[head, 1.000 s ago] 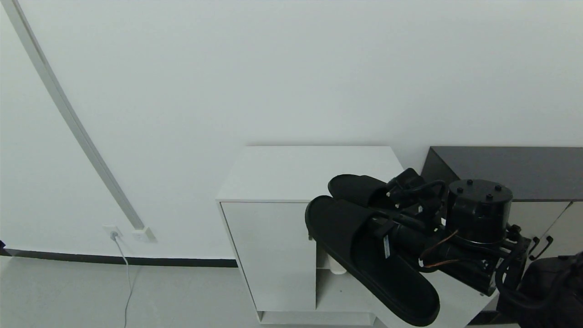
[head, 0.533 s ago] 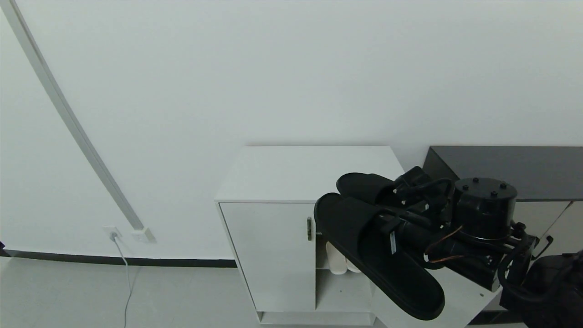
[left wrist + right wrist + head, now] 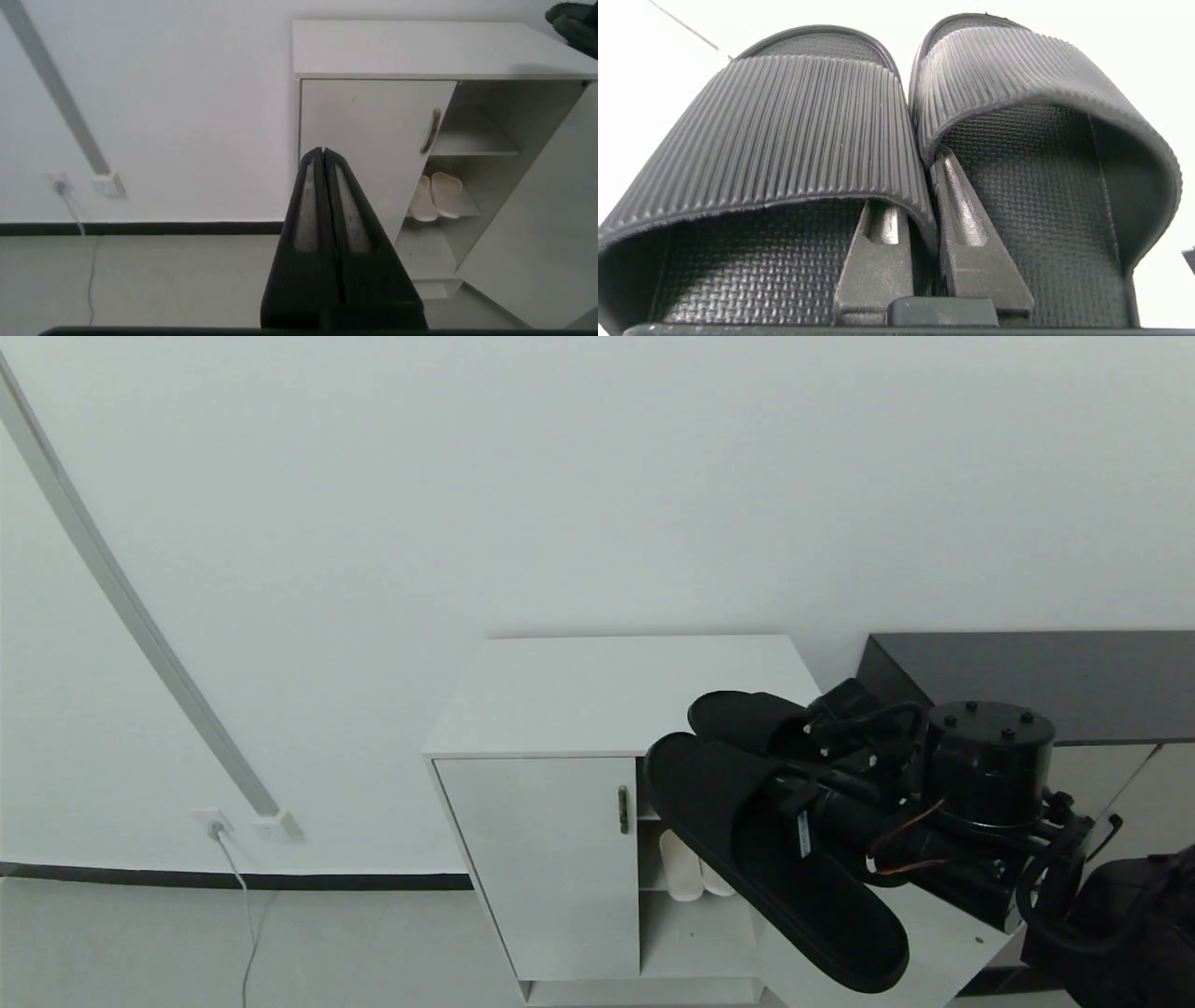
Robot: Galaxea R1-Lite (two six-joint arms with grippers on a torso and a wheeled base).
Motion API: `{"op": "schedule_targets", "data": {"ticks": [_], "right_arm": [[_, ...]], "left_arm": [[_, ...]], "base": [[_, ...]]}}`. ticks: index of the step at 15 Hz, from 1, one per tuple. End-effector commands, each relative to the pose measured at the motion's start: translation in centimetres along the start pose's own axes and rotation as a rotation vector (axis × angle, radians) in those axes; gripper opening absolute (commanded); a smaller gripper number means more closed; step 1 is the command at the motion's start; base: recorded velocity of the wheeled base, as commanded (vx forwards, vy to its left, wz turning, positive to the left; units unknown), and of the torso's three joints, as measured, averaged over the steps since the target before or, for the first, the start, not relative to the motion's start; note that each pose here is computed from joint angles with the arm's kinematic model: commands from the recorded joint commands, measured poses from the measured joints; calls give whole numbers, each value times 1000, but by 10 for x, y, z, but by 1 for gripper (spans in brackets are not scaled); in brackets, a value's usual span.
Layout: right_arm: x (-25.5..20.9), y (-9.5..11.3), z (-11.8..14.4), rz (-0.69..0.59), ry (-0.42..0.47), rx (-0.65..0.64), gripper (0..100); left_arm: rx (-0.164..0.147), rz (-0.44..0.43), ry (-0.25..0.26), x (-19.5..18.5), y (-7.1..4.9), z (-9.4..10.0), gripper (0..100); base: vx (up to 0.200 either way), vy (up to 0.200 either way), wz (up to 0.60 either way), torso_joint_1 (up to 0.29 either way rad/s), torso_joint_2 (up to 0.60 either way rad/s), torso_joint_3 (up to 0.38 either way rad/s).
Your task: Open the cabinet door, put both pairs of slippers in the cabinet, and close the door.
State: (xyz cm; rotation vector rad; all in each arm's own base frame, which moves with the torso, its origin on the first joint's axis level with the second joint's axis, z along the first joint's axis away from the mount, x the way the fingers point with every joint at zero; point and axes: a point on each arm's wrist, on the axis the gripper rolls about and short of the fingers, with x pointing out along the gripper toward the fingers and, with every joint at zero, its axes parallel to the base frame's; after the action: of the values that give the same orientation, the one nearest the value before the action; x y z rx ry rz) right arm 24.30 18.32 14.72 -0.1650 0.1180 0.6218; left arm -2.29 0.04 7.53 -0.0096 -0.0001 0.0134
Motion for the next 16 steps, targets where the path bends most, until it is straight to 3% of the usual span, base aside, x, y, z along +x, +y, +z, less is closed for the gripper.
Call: {"op": "schedule_targets", "data": {"ticks": [1,16], "right_arm": [[0,0,0,1,1,-1,0],[-2,2,-4,50,3,1,0]], "left_arm": [[-1,0,2,0,0,0,0],[-1,0,2,0,0,0,0]], "base": [[0,0,0,0,0,0],[0,0,0,-8,17,10]]}}
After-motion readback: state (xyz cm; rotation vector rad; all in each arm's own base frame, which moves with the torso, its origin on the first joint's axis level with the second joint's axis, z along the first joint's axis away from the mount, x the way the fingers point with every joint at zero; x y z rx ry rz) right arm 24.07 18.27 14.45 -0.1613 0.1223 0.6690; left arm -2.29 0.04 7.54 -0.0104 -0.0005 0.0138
